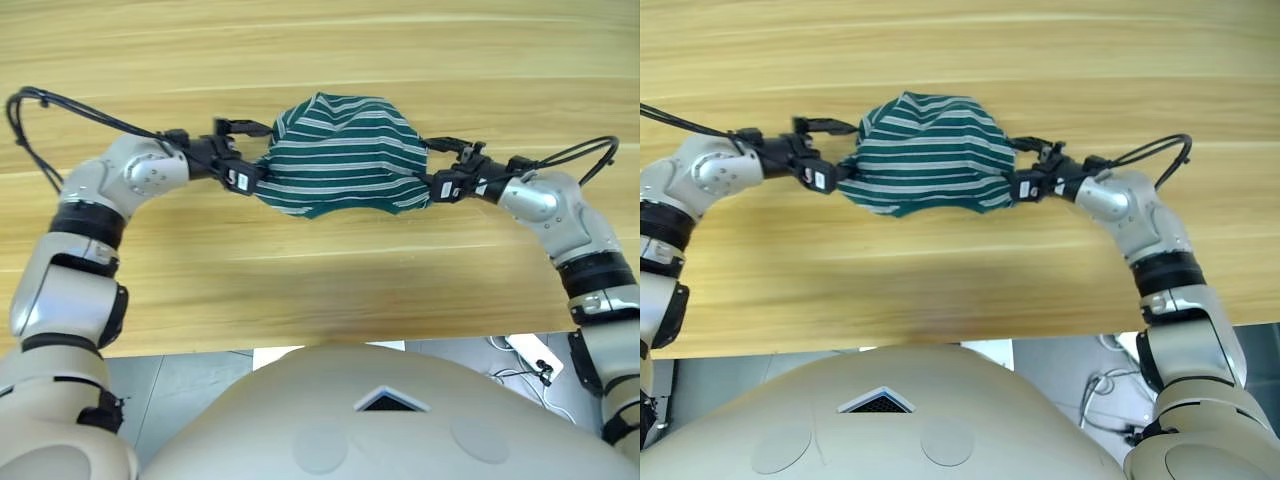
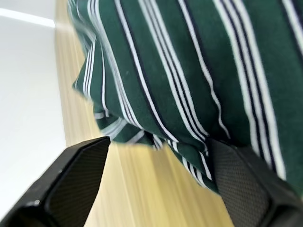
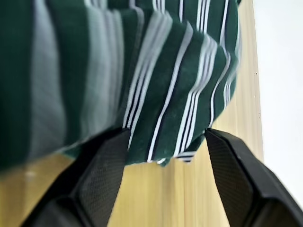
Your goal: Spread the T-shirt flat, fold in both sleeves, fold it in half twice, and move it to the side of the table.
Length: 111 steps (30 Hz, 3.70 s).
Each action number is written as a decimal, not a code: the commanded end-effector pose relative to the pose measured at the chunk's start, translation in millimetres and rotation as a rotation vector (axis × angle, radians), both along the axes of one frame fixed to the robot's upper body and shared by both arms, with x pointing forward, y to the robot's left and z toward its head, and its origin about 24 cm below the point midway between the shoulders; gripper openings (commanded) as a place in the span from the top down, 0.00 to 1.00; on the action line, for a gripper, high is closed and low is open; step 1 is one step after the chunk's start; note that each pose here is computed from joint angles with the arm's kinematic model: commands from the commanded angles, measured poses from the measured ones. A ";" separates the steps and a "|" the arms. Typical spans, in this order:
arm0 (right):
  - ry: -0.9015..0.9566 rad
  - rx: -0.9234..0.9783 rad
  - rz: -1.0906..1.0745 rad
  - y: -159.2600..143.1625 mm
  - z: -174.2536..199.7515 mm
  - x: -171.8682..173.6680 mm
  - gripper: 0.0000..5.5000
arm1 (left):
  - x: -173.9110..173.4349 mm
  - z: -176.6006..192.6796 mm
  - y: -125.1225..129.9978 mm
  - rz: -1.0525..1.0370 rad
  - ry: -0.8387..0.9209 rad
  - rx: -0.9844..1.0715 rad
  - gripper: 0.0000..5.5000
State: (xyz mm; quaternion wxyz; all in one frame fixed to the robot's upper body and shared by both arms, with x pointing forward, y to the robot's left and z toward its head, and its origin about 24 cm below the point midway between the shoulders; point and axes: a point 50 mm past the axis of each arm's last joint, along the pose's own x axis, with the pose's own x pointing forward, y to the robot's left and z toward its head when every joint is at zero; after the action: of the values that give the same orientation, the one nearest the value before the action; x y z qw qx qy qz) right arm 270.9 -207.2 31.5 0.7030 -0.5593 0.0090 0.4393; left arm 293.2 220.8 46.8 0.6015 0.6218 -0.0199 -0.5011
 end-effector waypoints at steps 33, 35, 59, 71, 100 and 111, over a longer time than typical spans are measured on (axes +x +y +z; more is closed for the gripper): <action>-0.001 0.224 0.161 -7.9 51.4 -46.6 0.47 | -20.0 62.2 56.0 0.121 -0.028 -0.258 0.31; 0.050 0.268 0.233 6.6 49.4 -55.6 0.47 | -23.7 59.4 52.4 0.102 -0.014 -0.245 0.31; 0.243 0.079 0.290 36.4 -11.7 -69.0 0.46 | -56.8 0.3 9.5 -0.058 0.194 -0.035 0.44; 0.204 0.110 0.270 43.6 -8.6 -58.0 0.85 | -50.8 -6.3 16.2 -0.022 0.200 0.008 0.78; -0.163 0.508 0.139 -8.9 105.2 -38.6 1.00 | -40.8 132.8 25.5 -0.092 -0.180 -0.626 1.00; -0.418 0.665 0.155 -39.3 185.3 -53.9 1.00 | -76.3 204.7 33.9 -0.240 -0.312 -0.813 1.00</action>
State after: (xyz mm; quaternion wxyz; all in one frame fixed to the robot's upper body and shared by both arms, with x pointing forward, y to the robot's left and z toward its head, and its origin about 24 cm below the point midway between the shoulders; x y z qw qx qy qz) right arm 239.2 -242.5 210.9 0.8288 -0.3507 -0.3174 0.2988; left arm 237.3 249.8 249.8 0.7467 0.3852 -0.3851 -0.3819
